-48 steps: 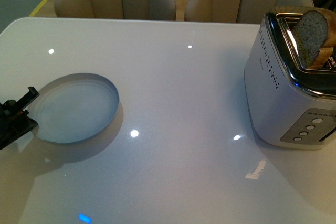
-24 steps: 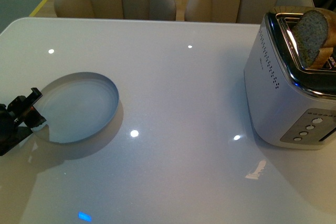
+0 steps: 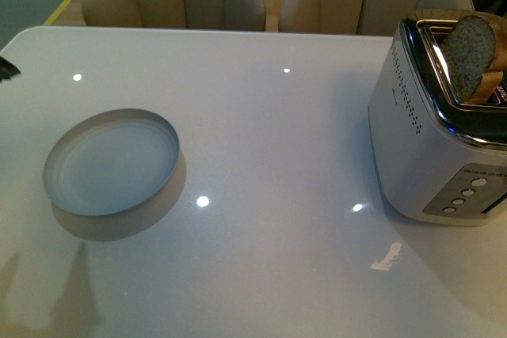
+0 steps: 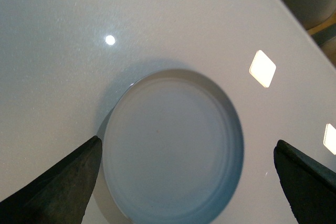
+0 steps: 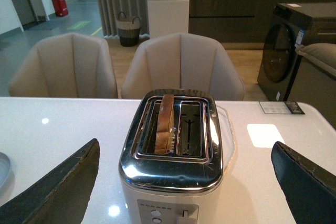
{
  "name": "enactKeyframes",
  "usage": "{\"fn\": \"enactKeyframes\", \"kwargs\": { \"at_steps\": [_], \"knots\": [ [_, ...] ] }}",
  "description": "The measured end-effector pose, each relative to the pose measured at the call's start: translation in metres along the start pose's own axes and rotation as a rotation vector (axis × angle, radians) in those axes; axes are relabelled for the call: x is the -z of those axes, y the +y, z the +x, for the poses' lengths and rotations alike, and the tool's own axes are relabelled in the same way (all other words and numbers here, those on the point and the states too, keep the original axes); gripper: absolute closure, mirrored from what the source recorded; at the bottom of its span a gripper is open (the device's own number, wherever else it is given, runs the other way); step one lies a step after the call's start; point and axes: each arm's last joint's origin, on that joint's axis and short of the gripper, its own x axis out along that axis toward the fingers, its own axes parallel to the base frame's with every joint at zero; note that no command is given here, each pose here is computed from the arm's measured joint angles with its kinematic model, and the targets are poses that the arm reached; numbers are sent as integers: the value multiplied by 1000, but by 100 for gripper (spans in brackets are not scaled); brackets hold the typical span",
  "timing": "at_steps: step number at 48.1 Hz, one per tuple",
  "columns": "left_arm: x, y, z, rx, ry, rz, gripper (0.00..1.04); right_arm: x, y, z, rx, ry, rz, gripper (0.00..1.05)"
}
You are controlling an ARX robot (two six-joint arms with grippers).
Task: Left arm holds plate, right arm toasts bread
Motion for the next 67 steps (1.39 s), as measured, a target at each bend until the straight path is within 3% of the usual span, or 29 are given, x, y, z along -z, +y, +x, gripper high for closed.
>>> {"fn": "enactKeyframes", "kwargs": {
  "at_steps": [7, 24, 30, 34, 38, 45, 53, 67],
  "knots": [
    [-15, -40, -47, 47, -67, 71, 7, 0, 0, 0, 0, 0, 0, 9],
    [-25, -100, -117, 100, -219, 118, 7, 0, 0, 0, 0, 0, 0, 9],
    [-29, -108, -134, 102, -282, 102, 9, 0, 0, 0, 0, 0, 0, 9],
    [-24, -104, -143, 199, -522, 299, 24, 0, 0, 0, 0, 0, 0, 9],
    [-9, -91, -150, 210, -657, 472, 41, 0, 0, 0, 0, 0, 0, 9],
    [11, -71, -155, 180, -681, 585, 64, 0, 0, 0, 0, 0, 0, 9],
    [32, -43, -164, 159, -678, 619, 102, 0, 0, 0, 0, 0, 0, 9],
    [58, -25, -175, 158, -681, 626, 102, 0, 0, 0, 0, 0, 0, 9]
  ]
}}
